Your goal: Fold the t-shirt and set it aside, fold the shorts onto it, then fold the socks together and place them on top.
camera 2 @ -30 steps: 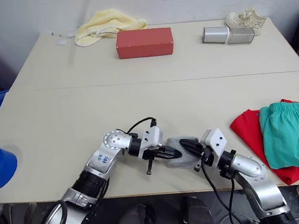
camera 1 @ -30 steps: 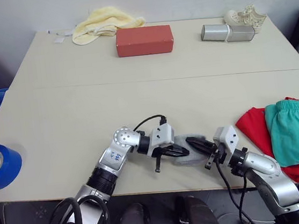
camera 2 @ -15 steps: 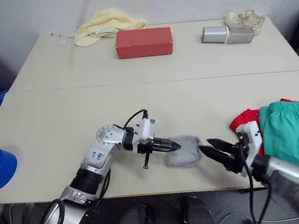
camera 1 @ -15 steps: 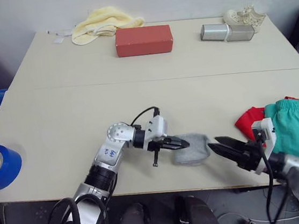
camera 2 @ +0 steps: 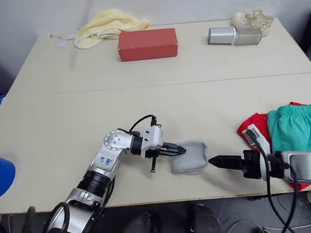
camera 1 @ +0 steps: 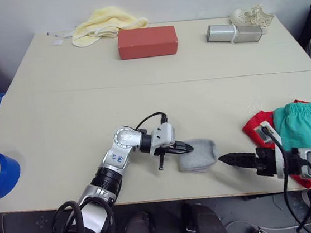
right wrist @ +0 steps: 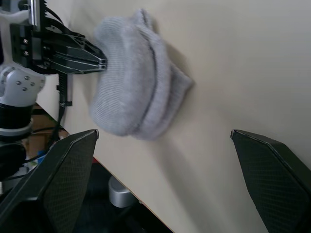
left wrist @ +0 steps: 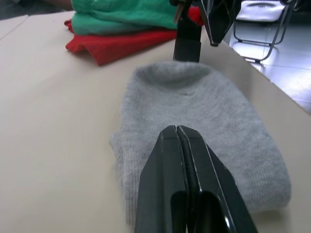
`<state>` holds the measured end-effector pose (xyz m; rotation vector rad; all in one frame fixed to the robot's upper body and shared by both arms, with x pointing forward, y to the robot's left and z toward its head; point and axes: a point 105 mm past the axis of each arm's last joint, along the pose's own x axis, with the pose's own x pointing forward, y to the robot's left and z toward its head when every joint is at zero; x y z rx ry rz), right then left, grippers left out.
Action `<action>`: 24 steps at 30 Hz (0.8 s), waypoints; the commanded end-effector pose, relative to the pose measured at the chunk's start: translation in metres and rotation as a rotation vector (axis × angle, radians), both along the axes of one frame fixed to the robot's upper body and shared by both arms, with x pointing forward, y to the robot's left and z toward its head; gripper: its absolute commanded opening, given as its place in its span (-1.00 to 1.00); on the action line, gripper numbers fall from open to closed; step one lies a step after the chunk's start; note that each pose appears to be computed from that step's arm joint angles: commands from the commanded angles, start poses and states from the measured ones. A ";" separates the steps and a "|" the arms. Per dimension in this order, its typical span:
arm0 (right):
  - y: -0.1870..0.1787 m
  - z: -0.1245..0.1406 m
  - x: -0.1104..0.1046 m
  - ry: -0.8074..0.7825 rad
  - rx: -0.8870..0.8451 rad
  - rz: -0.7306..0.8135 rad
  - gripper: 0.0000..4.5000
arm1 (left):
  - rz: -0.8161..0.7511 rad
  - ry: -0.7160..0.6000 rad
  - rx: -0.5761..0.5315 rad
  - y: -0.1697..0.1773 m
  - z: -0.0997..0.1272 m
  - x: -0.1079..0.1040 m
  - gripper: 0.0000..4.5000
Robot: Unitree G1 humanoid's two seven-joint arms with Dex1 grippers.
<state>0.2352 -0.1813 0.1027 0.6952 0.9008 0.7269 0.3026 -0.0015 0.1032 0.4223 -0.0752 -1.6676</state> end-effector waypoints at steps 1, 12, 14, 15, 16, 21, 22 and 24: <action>0.018 -0.018 -0.004 0.092 0.011 0.030 0.99 | -0.002 -0.005 -0.016 -0.001 0.000 -0.003 -1.00; 0.046 -0.030 0.006 0.140 0.033 0.054 0.73 | 0.014 -0.010 -0.009 0.004 -0.002 -0.001 -1.00; 0.047 -0.030 0.008 0.139 0.044 0.045 0.43 | 0.017 -0.010 -0.009 0.004 -0.002 0.000 -1.00; 0.048 -0.030 0.008 0.138 0.046 0.043 0.27 | 0.017 -0.010 -0.009 0.004 -0.002 0.000 -1.00; 0.048 -0.029 0.008 0.137 0.051 0.047 0.09 | 0.019 -0.010 -0.009 0.005 -0.002 0.000 -1.00; 0.056 -0.027 0.010 0.126 0.080 0.054 -0.71 | 0.045 -0.002 -0.020 0.011 -0.003 0.002 -1.00; 0.056 -0.027 0.010 0.125 0.081 0.048 -0.85 | 0.049 0.002 -0.027 0.011 -0.002 0.002 -1.00; 0.053 -0.024 0.011 0.116 0.091 0.030 -0.98 | 0.060 0.013 -0.058 0.013 0.003 0.004 -1.00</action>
